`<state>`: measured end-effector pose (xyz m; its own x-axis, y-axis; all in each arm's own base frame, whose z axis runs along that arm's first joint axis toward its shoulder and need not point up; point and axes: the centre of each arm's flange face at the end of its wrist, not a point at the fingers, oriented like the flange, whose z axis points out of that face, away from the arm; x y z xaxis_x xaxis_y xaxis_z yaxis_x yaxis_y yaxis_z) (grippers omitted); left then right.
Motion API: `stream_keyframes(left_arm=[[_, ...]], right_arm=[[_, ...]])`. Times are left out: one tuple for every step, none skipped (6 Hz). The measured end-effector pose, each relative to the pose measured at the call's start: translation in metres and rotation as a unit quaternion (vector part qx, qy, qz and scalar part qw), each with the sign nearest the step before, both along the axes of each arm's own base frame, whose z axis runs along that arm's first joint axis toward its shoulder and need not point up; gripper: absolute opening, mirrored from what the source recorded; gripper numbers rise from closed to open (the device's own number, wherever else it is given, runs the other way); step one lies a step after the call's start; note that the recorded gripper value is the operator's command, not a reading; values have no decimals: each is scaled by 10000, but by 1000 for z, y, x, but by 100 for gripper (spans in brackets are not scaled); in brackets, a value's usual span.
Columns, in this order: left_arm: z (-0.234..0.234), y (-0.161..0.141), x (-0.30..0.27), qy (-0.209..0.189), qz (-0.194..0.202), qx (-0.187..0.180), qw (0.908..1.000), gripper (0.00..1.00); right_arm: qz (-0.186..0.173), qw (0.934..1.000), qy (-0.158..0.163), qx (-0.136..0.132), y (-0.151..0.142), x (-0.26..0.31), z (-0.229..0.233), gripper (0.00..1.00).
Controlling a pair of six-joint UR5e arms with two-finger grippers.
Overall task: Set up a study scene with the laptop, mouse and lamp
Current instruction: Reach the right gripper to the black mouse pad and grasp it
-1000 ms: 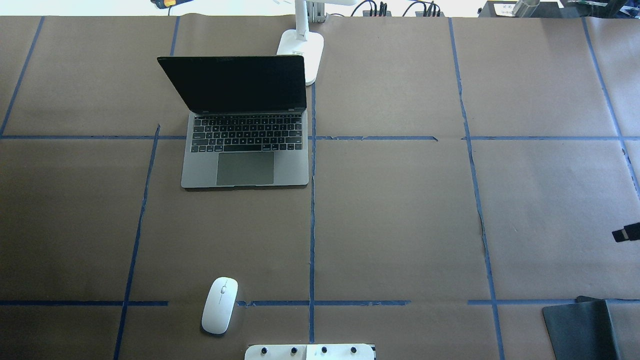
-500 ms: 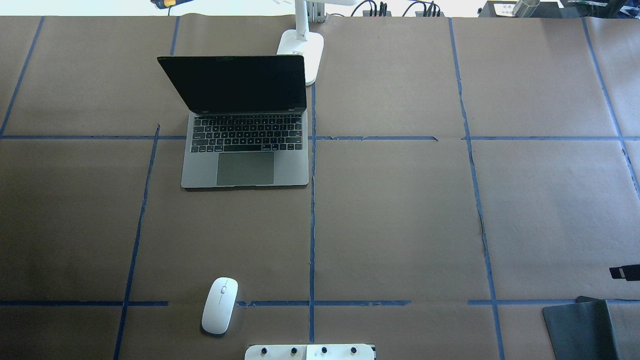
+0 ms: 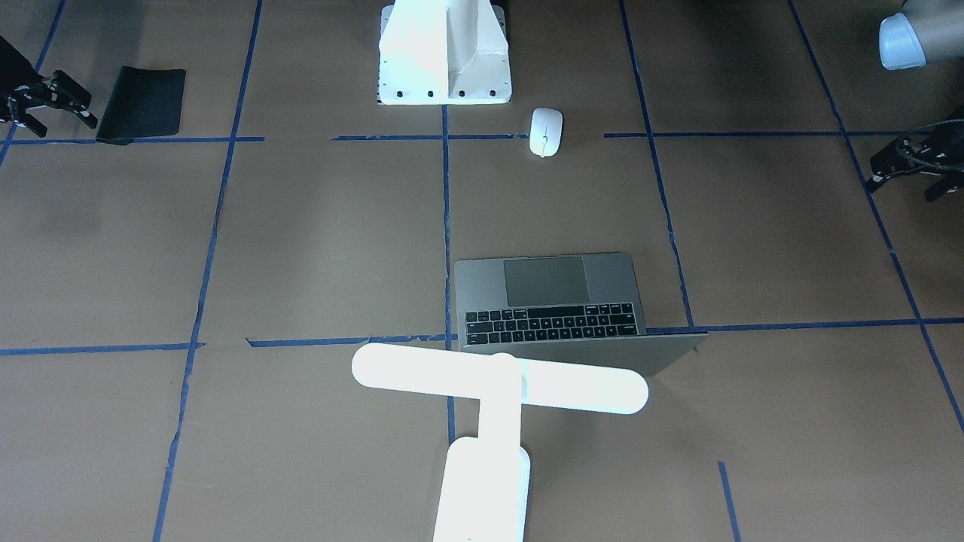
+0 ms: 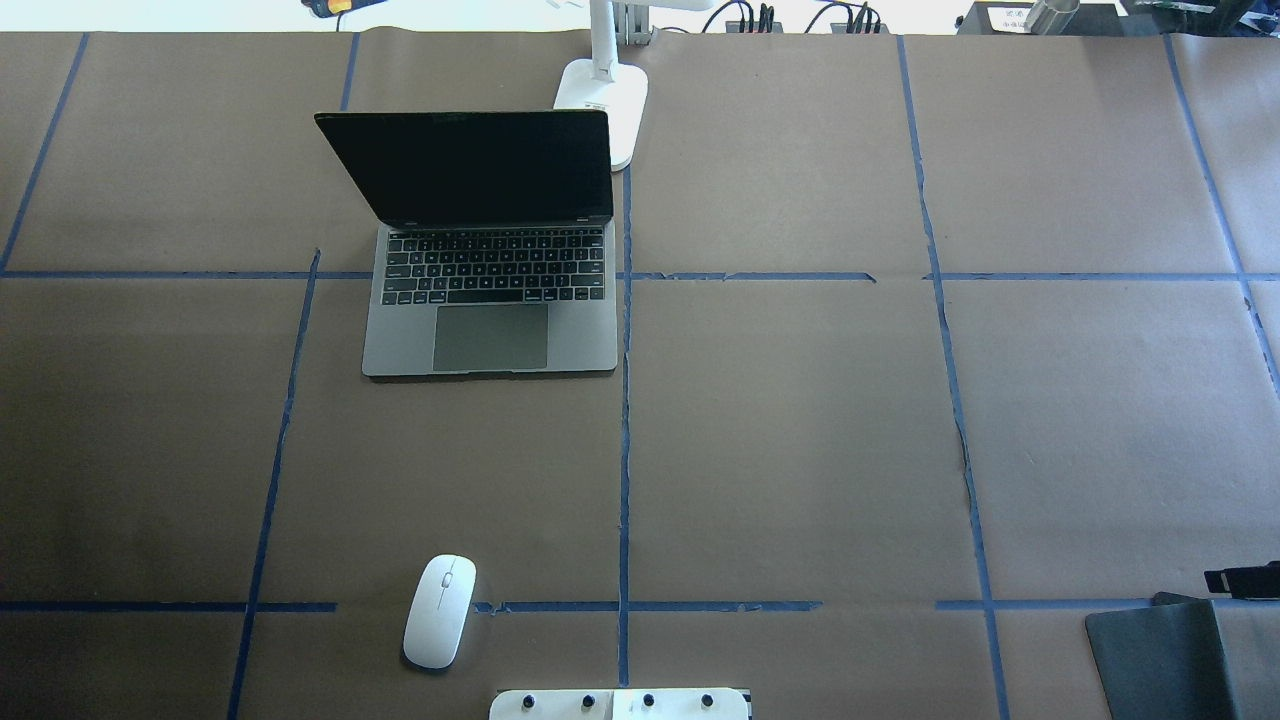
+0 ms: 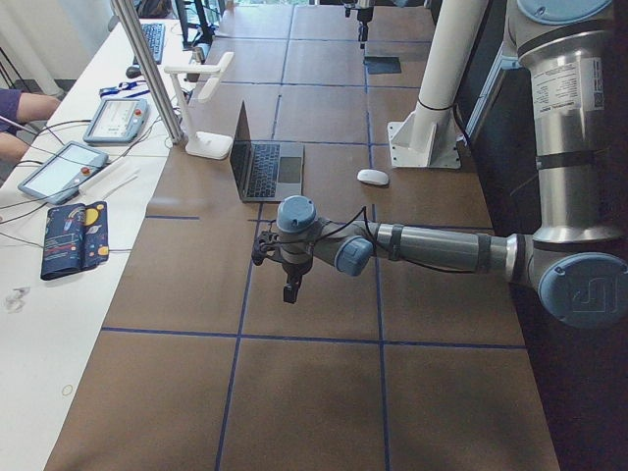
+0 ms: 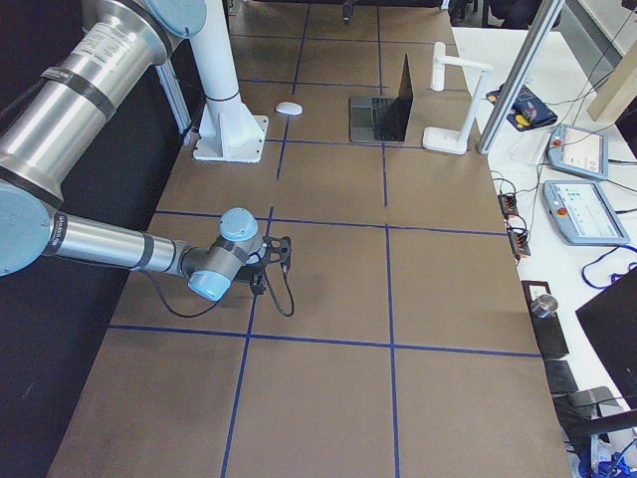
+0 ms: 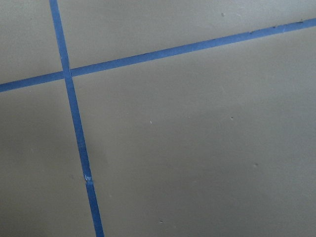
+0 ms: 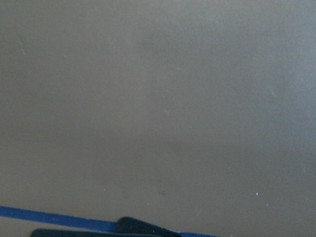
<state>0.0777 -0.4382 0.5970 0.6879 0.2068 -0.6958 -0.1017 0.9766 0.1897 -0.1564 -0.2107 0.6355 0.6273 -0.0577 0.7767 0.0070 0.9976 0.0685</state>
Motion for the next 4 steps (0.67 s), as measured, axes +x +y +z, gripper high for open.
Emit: stream_keyframes(left_arm=[[-2,0,0,9,-2,15,10000,100],[-3,0,0,15,-1,24,10000,100],[-4,0,0,18,1,30,10000,100],[-4,1,1,72,31,11,10000,100]], right_arm=[[-124,9999,104,-54,12,-6,5,98],[-267,9995,171,-63,21,-9,8,95],[-392,9990,212,-34,27,-14,9,94],[-499,9985,235,-18,32,-20,10,94]])
